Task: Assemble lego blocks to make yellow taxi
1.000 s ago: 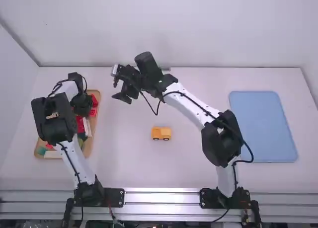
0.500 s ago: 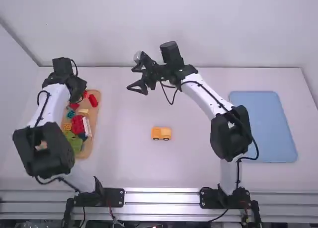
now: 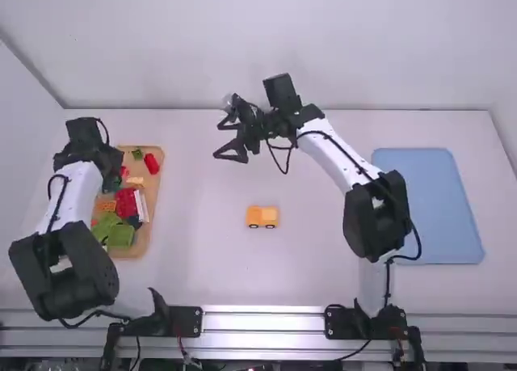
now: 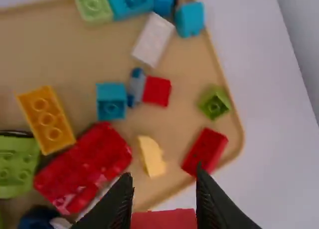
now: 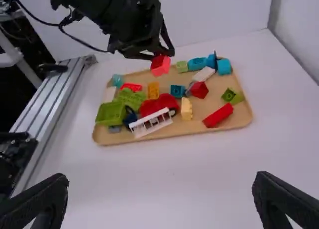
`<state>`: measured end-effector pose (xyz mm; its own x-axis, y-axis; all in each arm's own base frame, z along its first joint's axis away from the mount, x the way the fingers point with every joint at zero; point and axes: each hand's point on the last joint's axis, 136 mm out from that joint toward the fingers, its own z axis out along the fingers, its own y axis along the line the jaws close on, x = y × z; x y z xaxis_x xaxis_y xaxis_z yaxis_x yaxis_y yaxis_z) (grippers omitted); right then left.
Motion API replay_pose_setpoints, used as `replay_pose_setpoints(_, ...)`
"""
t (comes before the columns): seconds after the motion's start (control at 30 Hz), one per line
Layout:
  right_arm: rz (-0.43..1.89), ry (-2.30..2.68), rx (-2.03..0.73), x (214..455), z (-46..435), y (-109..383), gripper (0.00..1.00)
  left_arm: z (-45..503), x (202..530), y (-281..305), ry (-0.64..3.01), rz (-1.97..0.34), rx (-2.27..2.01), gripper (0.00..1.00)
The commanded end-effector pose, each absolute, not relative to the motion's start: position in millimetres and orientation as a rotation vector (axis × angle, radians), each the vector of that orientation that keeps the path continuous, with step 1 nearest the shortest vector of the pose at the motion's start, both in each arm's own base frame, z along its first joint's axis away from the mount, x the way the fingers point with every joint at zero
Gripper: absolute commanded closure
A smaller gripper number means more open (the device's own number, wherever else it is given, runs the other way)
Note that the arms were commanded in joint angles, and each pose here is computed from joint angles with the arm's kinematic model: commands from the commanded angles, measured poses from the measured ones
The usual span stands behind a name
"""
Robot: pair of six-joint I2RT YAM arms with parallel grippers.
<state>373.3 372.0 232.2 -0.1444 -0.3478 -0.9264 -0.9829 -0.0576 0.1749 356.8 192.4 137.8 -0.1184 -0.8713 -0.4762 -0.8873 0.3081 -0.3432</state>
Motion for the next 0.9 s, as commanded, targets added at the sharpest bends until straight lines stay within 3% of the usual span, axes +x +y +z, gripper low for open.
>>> replay_pose_setpoints(0.0, 1.191, 1.461, -1.49, 370, 247, 377, 0.01, 126, 342, 213, 1.923, 0.131, -1.662, 0.71)
replay_pose_setpoints(0.1, 1.189, 1.461, -1.492, 369, 247, 377, 0.01, 113, 326, 231, 1.856, 0.201, -1.782, 0.68)
replay_pose_setpoints(0.13, 1.189, 1.461, -1.492, 369, 247, 377, 0.02, 108, 324, 235, 1.845, 0.201, -1.814, 0.58)
replay_pose_setpoints(0.17, 1.189, 1.461, -1.493, 369, 246, 378, 0.01, 102, 322, 237, 1.843, 0.201, -1.841, 0.37)
replay_pose_setpoints(0.2, 1.189, 1.461, -1.493, 369, 247, 378, 0.02, 101, 321, 237, 1.844, 0.2, -1.843, 0.28)
replay_pose_setpoints(0.23, 1.188, 1.46, -1.492, 370, 247, 377, 0.02, 96, 322, 236, 1.856, 0.177, -1.853, 0.03)
replay_pose_setpoints(0.37, 1.183, 1.45, -1.489, 371, 249, 378, 0.01, 94, 325, 230, 1.823, 0.104, -1.915, 0.01)
replay_pose_setpoints(0.53, 1.185, 1.445, -1.476, 373, 252, 380, 0.02, 101, 364, 195, 1.941, -0.154, -1.764, 0.01)
replay_pose_setpoints(0.87, 1.192, 1.453, -1.465, 374, 253, 380, 0.01, 91, 403, 146, 2.033, -0.188, -1.624, 0.02)
